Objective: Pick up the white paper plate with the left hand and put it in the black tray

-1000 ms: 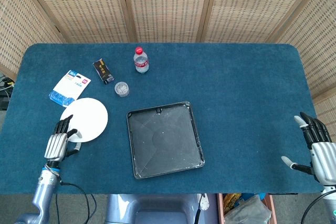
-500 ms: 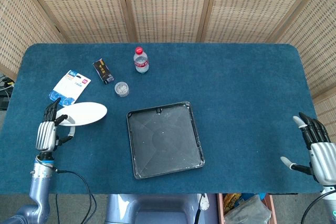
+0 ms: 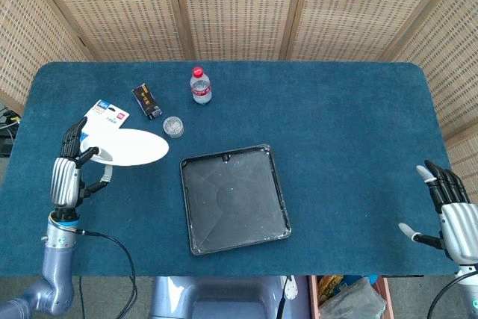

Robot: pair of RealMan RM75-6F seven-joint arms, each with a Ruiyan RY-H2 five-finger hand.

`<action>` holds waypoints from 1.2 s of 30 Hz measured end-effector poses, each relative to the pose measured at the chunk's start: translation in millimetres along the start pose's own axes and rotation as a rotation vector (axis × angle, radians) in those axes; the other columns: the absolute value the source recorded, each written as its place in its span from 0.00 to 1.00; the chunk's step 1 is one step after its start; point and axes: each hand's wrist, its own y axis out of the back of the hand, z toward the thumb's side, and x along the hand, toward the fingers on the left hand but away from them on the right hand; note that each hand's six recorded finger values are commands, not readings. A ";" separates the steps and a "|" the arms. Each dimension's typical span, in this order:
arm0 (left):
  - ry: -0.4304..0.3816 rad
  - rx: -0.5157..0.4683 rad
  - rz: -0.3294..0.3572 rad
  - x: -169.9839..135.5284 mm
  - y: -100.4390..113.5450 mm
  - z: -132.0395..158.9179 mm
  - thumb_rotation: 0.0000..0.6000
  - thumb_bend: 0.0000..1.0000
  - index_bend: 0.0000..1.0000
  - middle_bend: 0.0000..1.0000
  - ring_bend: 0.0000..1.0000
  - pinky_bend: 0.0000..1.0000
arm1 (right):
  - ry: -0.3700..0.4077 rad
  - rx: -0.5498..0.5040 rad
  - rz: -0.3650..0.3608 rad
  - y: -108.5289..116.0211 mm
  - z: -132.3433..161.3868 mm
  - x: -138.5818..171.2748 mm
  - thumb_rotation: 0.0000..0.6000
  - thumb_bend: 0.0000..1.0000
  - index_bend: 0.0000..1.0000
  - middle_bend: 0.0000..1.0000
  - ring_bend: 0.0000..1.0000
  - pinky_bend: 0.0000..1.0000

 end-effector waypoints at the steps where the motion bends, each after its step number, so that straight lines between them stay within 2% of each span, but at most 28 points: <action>1: -0.024 -0.005 -0.006 2.6 -2.5 9.1 1.00 0.47 0.75 0.00 0.00 0.00 | 0.000 0.000 0.001 -0.2 0.0 -0.1 1.00 0.00 0.00 0.00 0.00 0.00; 5: -0.135 -0.031 -0.071 11.3 -24.8 49.1 1.00 0.47 0.76 0.00 0.00 0.00 | -0.001 0.005 0.002 -1.1 0.0 -0.2 1.00 0.00 0.00 0.00 0.00 0.00; 14: -0.236 -0.103 -0.269 8.5 -95.5 102.9 1.00 0.47 0.76 0.00 0.00 0.00 | -0.005 0.020 0.011 -5.3 0.3 -1.8 1.00 0.00 0.00 0.00 0.00 0.00; 23: -0.280 -0.125 -0.441 -5.8 -156.0 124.3 1.00 0.48 0.76 0.00 0.00 0.00 | -0.012 0.032 0.017 -8.9 0.0 -3.2 1.00 0.00 0.00 0.00 0.00 0.00; 26: -0.288 -0.117 -0.479 -8.8 -168.5 126.6 1.00 0.48 0.76 0.00 0.00 0.00 | -0.016 0.034 0.019 -9.8 -0.6 -3.7 1.00 0.00 0.00 0.00 0.00 0.00; 31: -0.296 -0.082 -0.503 -9.7 -178.9 125.1 1.00 0.47 0.76 0.00 0.00 0.00 | -0.019 0.038 0.022 -10.7 -1.1 -4.3 1.00 0.00 0.00 0.00 0.00 0.00; 33: -0.302 -0.056 -0.514 -9.2 -183.8 123.0 1.00 0.43 0.72 0.00 0.00 0.00 | -0.020 0.039 0.024 -11.4 -1.0 -4.2 1.00 0.00 0.00 0.00 0.00 0.00; 35: -0.312 -0.029 -0.524 -8.3 -188.8 121.2 1.00 0.33 0.60 0.00 0.00 0.00 | -0.020 0.040 0.024 -11.7 -0.9 -4.4 1.00 0.00 0.00 0.00 0.00 0.00; 36: -0.318 -0.015 -0.530 -7.9 -191.1 120.5 1.00 0.25 0.48 0.00 0.00 0.00 | -0.021 0.040 0.025 -11.9 -0.9 -4.5 1.00 0.00 0.00 0.00 0.00 0.00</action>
